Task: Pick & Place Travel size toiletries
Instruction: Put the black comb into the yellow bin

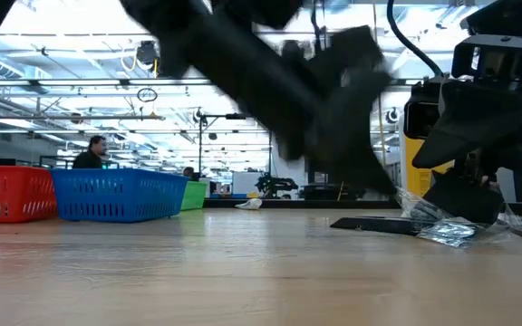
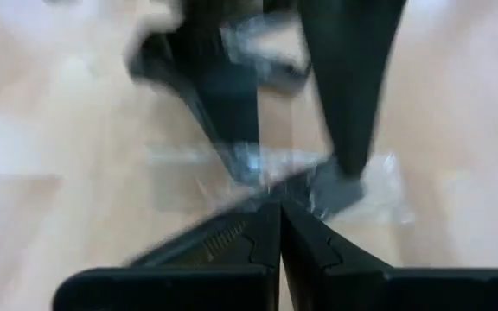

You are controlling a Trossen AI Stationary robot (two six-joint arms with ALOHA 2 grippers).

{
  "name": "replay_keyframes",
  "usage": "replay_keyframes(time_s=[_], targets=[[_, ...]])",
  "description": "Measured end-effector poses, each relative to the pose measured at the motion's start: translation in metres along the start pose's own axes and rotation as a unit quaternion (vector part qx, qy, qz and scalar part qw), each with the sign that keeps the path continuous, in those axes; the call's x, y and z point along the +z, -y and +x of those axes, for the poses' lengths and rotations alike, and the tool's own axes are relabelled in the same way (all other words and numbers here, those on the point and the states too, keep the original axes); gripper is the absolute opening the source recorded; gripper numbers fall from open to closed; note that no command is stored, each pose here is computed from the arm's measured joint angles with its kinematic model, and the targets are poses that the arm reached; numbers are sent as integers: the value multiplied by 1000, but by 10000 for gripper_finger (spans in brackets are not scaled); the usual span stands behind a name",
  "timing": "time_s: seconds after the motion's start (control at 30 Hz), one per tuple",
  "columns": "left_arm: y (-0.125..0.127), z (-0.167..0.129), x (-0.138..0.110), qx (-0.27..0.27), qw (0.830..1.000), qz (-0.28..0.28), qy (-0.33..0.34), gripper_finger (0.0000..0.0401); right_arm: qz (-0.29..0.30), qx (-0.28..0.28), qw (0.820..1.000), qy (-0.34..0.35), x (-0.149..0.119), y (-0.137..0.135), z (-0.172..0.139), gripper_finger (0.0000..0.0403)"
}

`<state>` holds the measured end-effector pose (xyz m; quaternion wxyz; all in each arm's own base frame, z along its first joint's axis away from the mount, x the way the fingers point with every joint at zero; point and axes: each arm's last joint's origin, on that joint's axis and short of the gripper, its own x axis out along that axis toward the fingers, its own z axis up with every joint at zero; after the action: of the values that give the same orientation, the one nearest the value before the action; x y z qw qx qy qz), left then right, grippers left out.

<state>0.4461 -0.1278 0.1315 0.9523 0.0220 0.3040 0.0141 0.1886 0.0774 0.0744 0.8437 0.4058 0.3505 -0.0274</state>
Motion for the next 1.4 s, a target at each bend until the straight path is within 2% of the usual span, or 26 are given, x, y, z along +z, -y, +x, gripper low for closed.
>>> replay_keyframes(time_s=[0.1,0.17,0.3,0.43,0.6,0.87,1.03,1.27,1.3,1.4], targets=[[-3,-27,19,-28,999,-10,-26,10,-1,-2,1000,-1,0,0,0,275],[-2,-31,18,-54,997,-18,-47,8,-1,-2,1000,-1,0,0,0,272],[2,-14,0,-76,995,-23,-68,3,1,-5,1000,-1,1,-1,1,270],[-4,8,-20,-65,994,-29,-86,2,2,-11,1000,-4,4,-6,5,269],[-18,26,-28,-44,995,-54,-70,3,1,-40,999,-20,7,-12,11,262],[-22,33,-31,-41,996,-56,-58,2,-2,-34,999,-29,9,-15,13,239],[-17,32,-32,-41,996,-51,-57,10,-13,-39,999,-31,8,-14,12,179],[-17,8,-19,-60,992,-44,-101,4,-28,-40,998,-31,8,-14,12,24],[-17,1,-16,-64,990,-45,-114,2,-34,-41,998,-24,8,-14,12,14],[-15,-22,-4,-65,988,-40,-137,3,-44,-38,998,8,10,-18,13,17]])
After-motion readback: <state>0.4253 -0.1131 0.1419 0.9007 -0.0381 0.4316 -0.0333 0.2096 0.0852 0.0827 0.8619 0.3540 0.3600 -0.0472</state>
